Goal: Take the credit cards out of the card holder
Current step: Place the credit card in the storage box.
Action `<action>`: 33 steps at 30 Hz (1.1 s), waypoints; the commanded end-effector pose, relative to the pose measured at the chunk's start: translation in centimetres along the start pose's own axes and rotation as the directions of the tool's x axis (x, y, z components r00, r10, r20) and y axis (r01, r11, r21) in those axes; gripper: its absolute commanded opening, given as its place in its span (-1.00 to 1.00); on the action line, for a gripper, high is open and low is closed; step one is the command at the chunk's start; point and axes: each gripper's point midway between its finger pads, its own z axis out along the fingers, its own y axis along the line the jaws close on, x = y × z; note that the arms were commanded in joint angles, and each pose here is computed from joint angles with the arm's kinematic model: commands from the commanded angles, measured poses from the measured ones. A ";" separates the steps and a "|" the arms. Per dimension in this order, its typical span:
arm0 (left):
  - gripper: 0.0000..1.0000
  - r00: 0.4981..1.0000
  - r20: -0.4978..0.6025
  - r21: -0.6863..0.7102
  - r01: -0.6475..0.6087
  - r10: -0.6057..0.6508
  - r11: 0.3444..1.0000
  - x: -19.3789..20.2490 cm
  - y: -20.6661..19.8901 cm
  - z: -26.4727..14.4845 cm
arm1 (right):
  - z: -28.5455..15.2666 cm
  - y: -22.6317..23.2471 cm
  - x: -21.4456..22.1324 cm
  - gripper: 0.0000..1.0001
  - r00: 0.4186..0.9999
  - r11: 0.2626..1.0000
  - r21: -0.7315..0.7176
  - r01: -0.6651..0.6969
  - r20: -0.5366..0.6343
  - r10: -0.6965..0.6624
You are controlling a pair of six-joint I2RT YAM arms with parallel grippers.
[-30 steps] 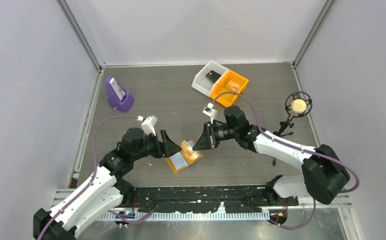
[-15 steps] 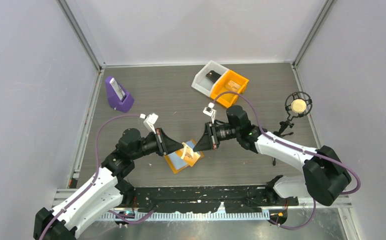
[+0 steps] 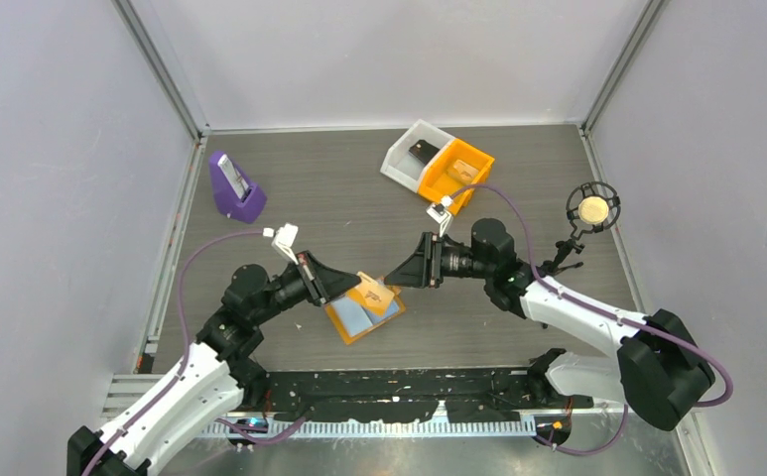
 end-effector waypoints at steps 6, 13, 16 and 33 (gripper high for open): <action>-1.00 0.970 0.231 0.096 0.047 -0.068 0.994 -3.8 -1.7 -0.5 | -0.1 1.1 -2.1 -0.04 0.984 0.994 -0.083 -0.076 0.153 0.088; -1.00 0.968 0.241 0.080 0.056 -0.073 0.995 -3.9 -1.3 -0.5 | -0.1 0.6 -1.7 -0.40 0.980 0.990 -0.092 -0.106 0.161 0.119; -1.00 0.965 0.253 0.073 0.057 -0.074 0.996 -4.0 -1.0 -0.6 | -0.1 0.6 -1.8 -0.55 0.978 0.989 -0.099 -0.110 0.168 0.125; 0.90 0.960 0.266 -0.221 -0.031 0.091 0.975 -3.4 3.6 -3.8 | -2.0 -0.1 -8.4 -0.89 0.977 0.996 0.066 0.062 0.199 -0.074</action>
